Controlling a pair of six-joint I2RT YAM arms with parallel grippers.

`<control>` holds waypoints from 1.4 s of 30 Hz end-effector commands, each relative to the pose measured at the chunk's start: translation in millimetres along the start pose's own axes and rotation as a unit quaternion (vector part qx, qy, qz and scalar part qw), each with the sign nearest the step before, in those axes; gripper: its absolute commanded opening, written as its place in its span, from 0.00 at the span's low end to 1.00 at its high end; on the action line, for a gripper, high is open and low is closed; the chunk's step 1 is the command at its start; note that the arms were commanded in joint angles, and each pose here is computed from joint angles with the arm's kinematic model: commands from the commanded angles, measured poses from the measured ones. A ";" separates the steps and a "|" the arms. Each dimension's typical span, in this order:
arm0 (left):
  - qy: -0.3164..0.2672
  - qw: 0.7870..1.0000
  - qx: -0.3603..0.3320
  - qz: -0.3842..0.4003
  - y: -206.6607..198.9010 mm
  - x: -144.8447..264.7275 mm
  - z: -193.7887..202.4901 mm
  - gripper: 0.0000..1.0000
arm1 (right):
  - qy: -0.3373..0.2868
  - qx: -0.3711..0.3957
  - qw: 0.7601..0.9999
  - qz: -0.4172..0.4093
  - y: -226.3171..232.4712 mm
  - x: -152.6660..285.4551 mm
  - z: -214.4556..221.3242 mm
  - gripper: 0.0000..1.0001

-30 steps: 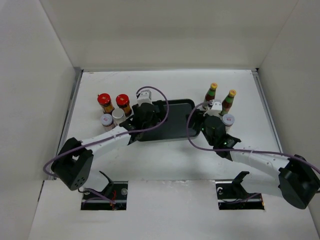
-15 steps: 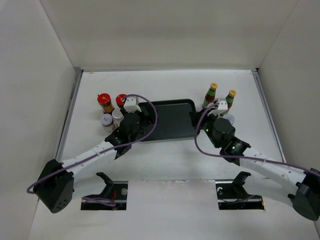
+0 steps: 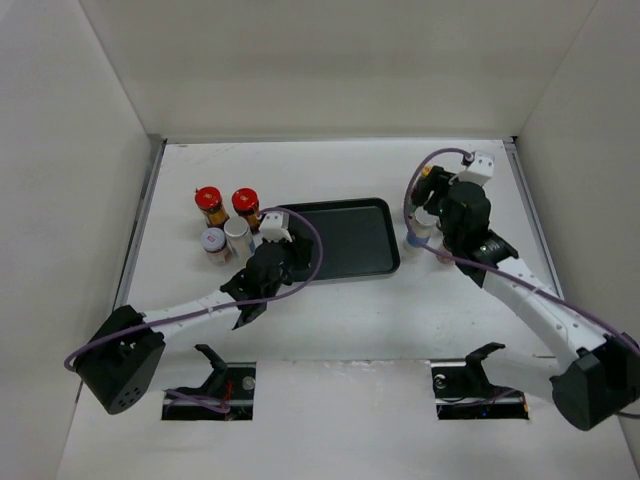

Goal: Organize the condiment bottles

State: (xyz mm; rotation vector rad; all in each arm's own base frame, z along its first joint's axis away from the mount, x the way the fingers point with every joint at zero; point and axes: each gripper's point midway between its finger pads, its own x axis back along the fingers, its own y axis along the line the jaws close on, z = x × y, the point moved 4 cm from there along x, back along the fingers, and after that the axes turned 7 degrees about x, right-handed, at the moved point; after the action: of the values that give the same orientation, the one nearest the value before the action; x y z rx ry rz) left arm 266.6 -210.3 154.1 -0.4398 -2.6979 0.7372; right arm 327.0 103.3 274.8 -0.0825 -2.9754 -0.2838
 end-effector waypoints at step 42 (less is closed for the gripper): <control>-0.028 0.989 0.084 0.117 -27.3 10.3 11.5 0.55 | -0.086 0.074 0.993 0.030 26.4 -68.9 -90.4 0.30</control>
State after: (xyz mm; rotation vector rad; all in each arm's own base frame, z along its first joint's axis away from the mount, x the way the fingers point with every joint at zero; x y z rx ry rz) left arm 245.7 -235.0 141.7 -0.6646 -2.6087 0.9517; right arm 417.8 101.7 251.0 -0.1844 -2.8281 0.1031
